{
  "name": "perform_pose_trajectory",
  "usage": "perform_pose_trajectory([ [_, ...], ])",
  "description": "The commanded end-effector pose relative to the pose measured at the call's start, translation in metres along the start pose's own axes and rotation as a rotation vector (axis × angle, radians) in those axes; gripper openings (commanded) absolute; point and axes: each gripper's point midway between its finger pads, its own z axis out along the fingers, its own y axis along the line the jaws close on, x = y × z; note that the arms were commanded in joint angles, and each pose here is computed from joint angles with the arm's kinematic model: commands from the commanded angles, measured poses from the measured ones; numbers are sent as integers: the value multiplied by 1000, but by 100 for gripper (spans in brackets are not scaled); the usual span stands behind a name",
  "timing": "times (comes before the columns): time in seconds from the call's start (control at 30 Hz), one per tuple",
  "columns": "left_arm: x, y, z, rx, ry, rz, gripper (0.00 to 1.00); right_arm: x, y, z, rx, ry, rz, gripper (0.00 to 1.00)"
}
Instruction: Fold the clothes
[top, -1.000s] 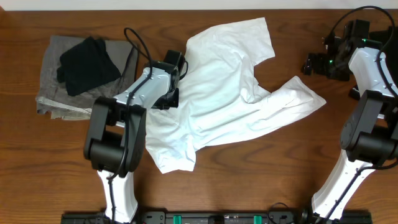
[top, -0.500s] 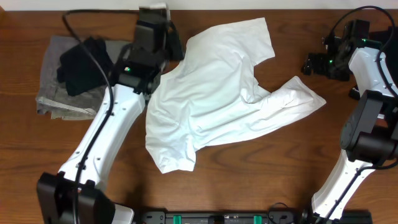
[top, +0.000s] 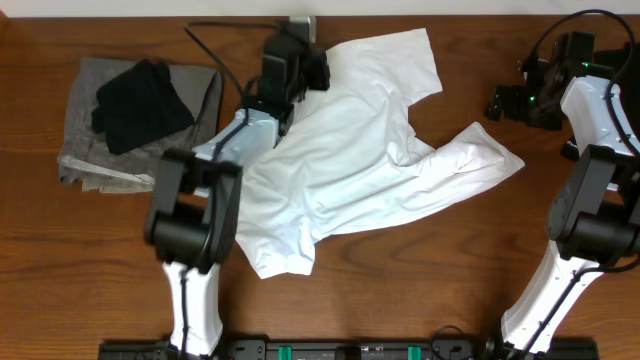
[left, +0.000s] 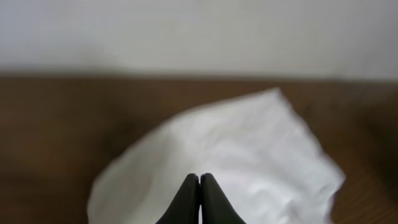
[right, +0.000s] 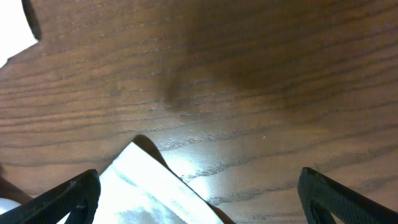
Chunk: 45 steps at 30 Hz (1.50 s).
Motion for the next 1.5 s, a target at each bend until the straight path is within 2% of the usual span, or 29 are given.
perform_pose_trajectory([
  [0.0,2,-2,16,29,2,16,6,-10,0,-10,2,-32,-2,99],
  [0.17,22,10,40,15,31,35,6,-10,0,-10,2,-31,-2,99],
  [0.37,53,45,48,-120,102,69,6,-10,0,-10,2,-31,-2,99],
  [0.57,84,97,31,-320,241,64,6,-10,0,-10,2,-31,-2,100],
  [0.73,104,123,10,-388,366,26,6,-10,0,-10,2,-32,-2,99],
  [0.87,92,120,0,-393,367,22,6,-10,0,-10,2,-31,-2,99],
  [1.03,46,96,-14,-363,284,38,6,-10,1,-10,-3,-33,0,99],
  [1.23,-5,57,-47,-326,216,60,6,-7,55,-19,-316,-29,-17,99],
  [1.37,-11,49,-68,-332,247,58,6,16,57,-20,-320,65,5,99],
  [1.47,0,49,-82,-350,316,51,6,40,52,-21,-274,170,30,99],
])
